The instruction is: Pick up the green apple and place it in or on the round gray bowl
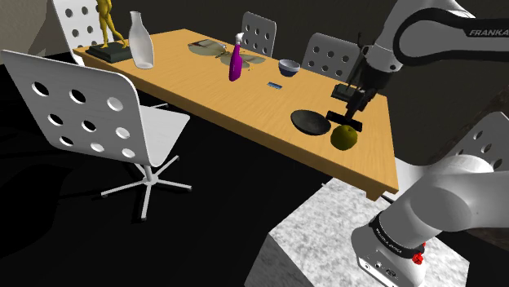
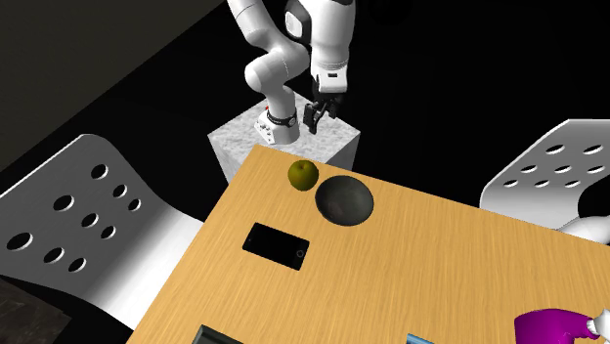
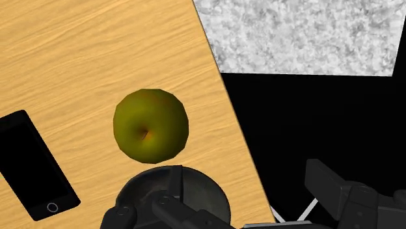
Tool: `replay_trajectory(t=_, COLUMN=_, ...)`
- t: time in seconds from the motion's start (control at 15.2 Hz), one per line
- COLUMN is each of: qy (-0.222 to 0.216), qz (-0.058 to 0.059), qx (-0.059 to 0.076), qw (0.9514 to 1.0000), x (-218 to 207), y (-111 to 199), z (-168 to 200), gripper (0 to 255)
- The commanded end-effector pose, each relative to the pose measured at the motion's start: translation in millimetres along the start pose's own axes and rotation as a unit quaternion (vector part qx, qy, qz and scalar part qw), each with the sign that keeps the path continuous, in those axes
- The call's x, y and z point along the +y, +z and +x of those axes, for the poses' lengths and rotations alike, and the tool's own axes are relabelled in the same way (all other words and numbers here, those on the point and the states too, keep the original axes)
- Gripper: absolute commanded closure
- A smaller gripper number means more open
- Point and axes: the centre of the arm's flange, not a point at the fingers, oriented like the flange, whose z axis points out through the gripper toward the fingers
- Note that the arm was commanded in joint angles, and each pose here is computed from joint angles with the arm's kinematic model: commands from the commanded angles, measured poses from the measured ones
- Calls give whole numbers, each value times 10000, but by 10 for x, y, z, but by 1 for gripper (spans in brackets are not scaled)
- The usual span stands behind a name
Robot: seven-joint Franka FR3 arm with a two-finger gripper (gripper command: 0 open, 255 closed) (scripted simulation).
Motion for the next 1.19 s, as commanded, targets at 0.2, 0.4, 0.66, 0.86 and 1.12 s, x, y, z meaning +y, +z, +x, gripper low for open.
replay_trajectory(t=0.2, qy=-27, qz=-275, qx=219, qw=9994, x=487, y=340, z=-59, gripper=0)
replay_trajectory(t=0.4, qy=-36, qz=-406, qx=319, qw=9987, x=731, y=498, z=-73, gripper=0)
replay_trajectory(t=0.66, qy=-36, qz=-406, qx=319, qw=9987, x=748, y=708, z=-60, gripper=0)
replay_trajectory(t=0.86, qy=-36, qz=-406, qx=319, qw=9987, x=761, y=865, z=-49, gripper=0)
replay_trajectory(t=1.12, qy=-36, qz=-406, qx=319, qw=9987, x=763, y=896, z=-48, gripper=0)
